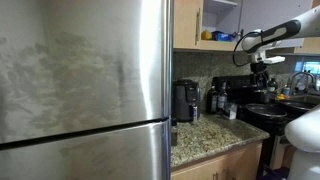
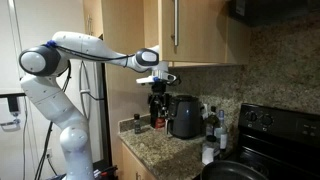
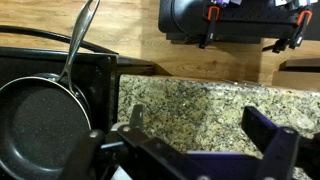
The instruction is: Turn on the air fryer
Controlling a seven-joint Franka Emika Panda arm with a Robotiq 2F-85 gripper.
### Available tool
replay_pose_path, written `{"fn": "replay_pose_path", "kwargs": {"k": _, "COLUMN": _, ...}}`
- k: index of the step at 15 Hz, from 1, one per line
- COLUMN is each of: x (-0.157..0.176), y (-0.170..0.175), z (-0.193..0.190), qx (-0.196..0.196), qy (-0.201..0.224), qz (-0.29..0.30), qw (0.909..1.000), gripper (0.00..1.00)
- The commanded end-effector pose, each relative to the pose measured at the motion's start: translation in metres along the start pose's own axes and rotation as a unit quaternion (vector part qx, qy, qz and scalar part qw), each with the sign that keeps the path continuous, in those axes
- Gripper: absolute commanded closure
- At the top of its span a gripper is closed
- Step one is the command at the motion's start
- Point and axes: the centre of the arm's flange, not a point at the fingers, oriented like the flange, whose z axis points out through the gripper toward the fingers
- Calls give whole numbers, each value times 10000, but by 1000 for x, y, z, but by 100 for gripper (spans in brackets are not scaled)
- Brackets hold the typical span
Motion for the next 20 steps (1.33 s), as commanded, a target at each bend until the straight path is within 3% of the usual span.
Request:
{"fn": "replay_pose_path", "kwargs": {"k": 1, "x": 0, "y": 0, "z": 0, "qx": 0, "qy": 0, "qz": 1, "qw": 10000, "gripper": 0}}
{"fn": "replay_pose_path", "kwargs": {"k": 3, "x": 35, "y": -11, "z": 17, "qx": -51, "qy": 204, "qz": 103, "qw": 9997, "gripper": 0}}
{"fn": "replay_pose_path", "kwargs": {"k": 8, "x": 89, "y": -80, "z": 85, "qx": -291, "qy": 1145, "qz": -502, "qw": 9917, "gripper": 0}}
{"fn": "replay_pose_path", "kwargs": {"k": 10, "x": 86, "y": -105, "z": 100, "qx": -343, "qy": 1299, "qz": -657, "qw": 9888, "gripper": 0}}
{"fn": "replay_pose_path", "kwargs": {"k": 11, "x": 90, "y": -89, "z": 81, "qx": -330, "qy": 1122, "qz": -560, "qw": 9916, "gripper": 0}}
{"fn": "replay_pose_path", "kwargs": {"k": 14, "x": 91, "y": -105, "z": 96, "qx": -341, "qy": 1172, "qz": -666, "qw": 9903, "gripper": 0}}
{"fn": "replay_pose_path", "kwargs": {"k": 16, "x": 100, "y": -123, "z": 106, "qx": -176, "qy": 1413, "qz": -1134, "qw": 9833, "gripper": 0}}
{"fn": "replay_pose_path", "kwargs": {"k": 20, "x": 95, "y": -173, "z": 121, "qx": -7, "qy": 2127, "qz": -2018, "qw": 9560, "gripper": 0}}
